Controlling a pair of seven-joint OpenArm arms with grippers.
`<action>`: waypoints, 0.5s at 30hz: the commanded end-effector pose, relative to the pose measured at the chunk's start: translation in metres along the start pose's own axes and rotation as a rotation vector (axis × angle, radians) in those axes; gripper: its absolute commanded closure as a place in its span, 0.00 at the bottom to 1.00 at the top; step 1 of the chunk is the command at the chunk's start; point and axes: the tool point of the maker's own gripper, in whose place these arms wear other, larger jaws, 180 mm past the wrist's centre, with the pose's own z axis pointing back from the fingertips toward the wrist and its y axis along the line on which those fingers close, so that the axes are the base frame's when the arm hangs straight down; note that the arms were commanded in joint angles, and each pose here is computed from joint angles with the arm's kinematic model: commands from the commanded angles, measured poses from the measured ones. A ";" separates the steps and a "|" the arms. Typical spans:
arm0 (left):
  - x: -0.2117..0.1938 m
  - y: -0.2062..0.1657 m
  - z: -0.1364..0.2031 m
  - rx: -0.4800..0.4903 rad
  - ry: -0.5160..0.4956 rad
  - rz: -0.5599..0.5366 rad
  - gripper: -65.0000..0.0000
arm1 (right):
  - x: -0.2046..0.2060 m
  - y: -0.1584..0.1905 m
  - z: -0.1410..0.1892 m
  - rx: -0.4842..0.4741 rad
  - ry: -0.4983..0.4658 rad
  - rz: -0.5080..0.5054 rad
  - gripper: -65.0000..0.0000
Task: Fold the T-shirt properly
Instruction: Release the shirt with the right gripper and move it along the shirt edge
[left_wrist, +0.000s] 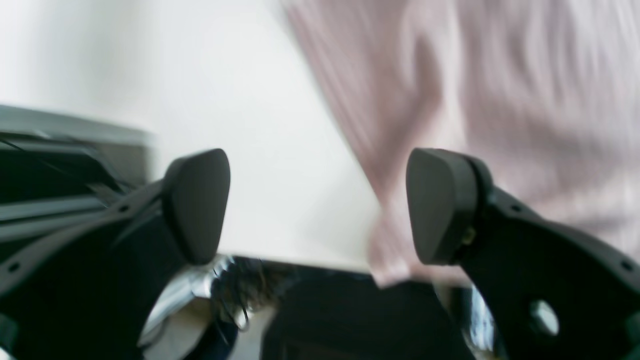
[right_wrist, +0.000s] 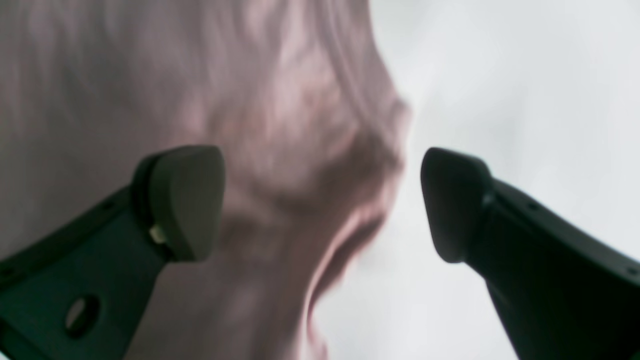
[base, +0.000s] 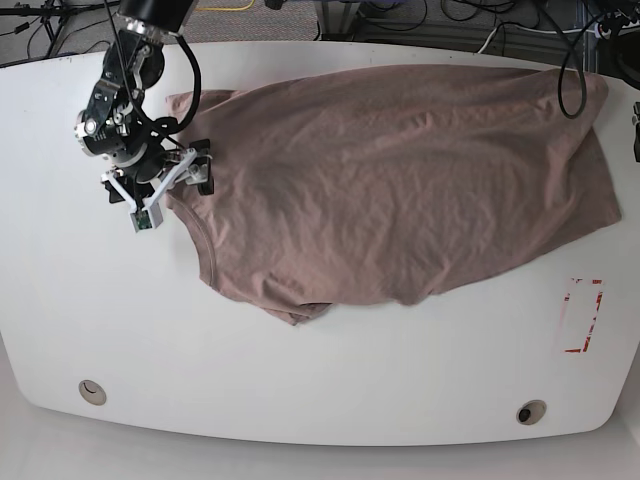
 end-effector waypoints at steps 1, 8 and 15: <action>0.009 0.013 0.003 0.064 -0.001 -0.012 0.20 | 0.033 -0.005 -0.006 0.011 -0.072 0.000 0.09; 0.029 0.026 -0.003 0.158 0.002 -0.027 0.20 | 0.075 -0.017 -0.032 0.045 -0.107 -0.031 0.09; 0.038 0.032 -0.005 0.206 0.013 -0.035 0.20 | 0.112 -0.029 -0.057 0.089 -0.151 -0.093 0.09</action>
